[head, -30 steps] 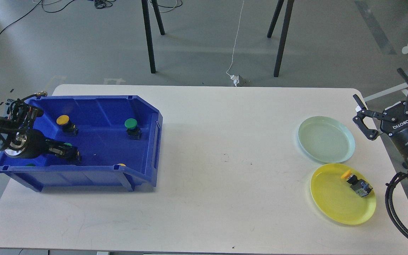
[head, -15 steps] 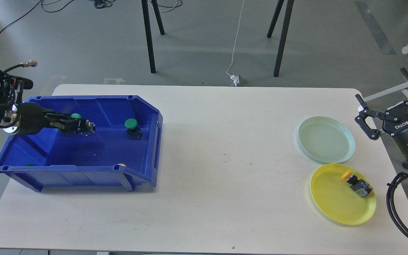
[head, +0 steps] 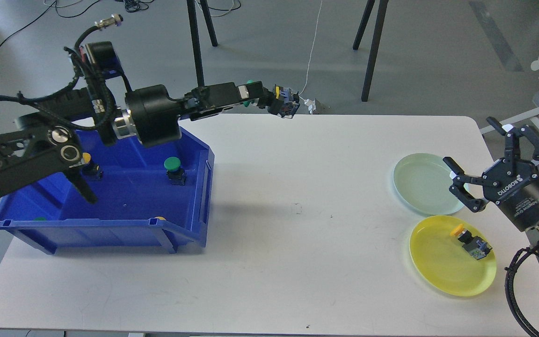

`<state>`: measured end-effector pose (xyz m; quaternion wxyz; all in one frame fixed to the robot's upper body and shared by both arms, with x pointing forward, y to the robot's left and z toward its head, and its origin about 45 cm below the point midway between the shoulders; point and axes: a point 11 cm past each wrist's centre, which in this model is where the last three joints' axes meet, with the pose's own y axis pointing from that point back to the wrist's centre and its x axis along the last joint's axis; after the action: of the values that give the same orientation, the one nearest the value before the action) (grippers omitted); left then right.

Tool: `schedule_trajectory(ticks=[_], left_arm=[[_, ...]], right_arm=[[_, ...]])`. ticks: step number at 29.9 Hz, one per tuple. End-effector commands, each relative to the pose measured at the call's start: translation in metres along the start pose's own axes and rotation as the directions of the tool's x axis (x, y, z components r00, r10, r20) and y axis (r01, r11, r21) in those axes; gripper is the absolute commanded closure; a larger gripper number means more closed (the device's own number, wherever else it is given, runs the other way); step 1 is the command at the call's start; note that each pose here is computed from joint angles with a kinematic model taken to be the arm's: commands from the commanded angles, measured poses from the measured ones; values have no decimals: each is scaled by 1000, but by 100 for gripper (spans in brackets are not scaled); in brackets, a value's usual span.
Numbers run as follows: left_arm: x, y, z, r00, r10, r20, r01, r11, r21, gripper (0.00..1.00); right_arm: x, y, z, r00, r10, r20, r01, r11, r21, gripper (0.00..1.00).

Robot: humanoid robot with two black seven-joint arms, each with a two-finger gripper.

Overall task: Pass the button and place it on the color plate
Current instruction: 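Lift the green button and extend it toward the right gripper, then close the right gripper on the green button held by the left gripper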

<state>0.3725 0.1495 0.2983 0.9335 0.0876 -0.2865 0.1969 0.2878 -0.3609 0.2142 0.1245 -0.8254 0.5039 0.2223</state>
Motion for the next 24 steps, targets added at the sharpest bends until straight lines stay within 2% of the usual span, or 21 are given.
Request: schedule_trajectory(ticks=[1,6,13,24], left_arm=[[-16,-23,-13,999,15,-47,-16,1000,-10,82],[-19,-19,-20,994,53,-96,-54,998,-13,82],[-19,-22,-17,993,56,-105,-59,998,-23,82],[-20,-23,-17,992,55,-114,-59,998,-26,82]], right_arm=[[-21,-15,9,997,-78,1,78,996,-35,2],[-55,-60,5,974,-226,-34,223,972,-69,2],[-91,-102,2,934,-351,-60,345,934,-96,2],[-116,-130,4,908,-417,-49,413,908,-64,2]])
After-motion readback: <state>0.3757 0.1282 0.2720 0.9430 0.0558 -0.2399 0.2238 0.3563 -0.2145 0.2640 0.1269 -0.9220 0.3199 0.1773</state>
